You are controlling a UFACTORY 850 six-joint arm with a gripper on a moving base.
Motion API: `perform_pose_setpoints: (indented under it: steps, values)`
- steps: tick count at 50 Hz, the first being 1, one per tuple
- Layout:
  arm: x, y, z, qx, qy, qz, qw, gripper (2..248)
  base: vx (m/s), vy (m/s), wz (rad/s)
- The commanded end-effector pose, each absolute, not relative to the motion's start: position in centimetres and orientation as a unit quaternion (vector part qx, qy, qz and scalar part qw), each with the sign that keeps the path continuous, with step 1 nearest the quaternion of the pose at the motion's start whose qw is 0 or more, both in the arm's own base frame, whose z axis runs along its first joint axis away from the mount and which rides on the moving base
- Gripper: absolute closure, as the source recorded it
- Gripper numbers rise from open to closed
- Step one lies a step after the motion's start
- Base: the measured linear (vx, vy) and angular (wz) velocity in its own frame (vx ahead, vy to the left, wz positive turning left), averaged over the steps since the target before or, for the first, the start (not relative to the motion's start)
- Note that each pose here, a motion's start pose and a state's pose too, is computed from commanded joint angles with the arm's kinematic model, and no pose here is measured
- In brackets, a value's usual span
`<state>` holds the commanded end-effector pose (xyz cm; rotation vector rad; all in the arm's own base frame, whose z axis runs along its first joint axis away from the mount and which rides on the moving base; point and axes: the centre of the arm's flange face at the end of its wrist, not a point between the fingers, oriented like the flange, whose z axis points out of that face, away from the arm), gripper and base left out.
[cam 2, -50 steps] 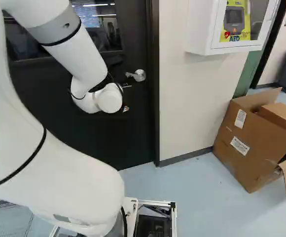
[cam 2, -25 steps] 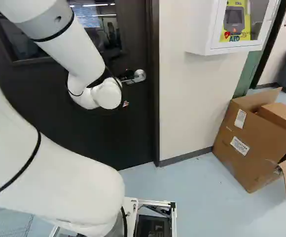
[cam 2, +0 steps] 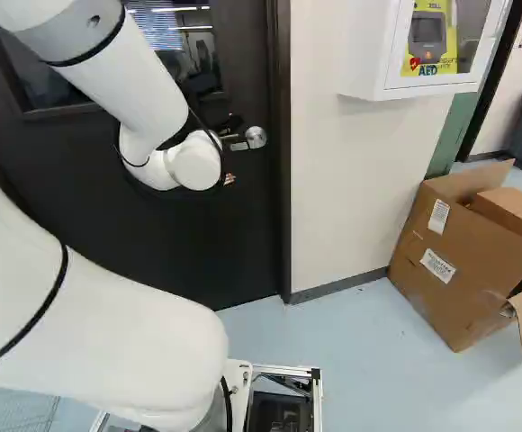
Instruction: Open the door and move inside
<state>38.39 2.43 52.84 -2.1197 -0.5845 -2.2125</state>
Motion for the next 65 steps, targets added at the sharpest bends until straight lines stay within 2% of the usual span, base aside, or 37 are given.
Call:
perform_pose_setpoints:
  steps: [65]
  values:
    - [40.2, 1.7, 51.3, -0.697, -0.181, -0.694, 0.010, 3, 0.000, 0.000, 0.000]
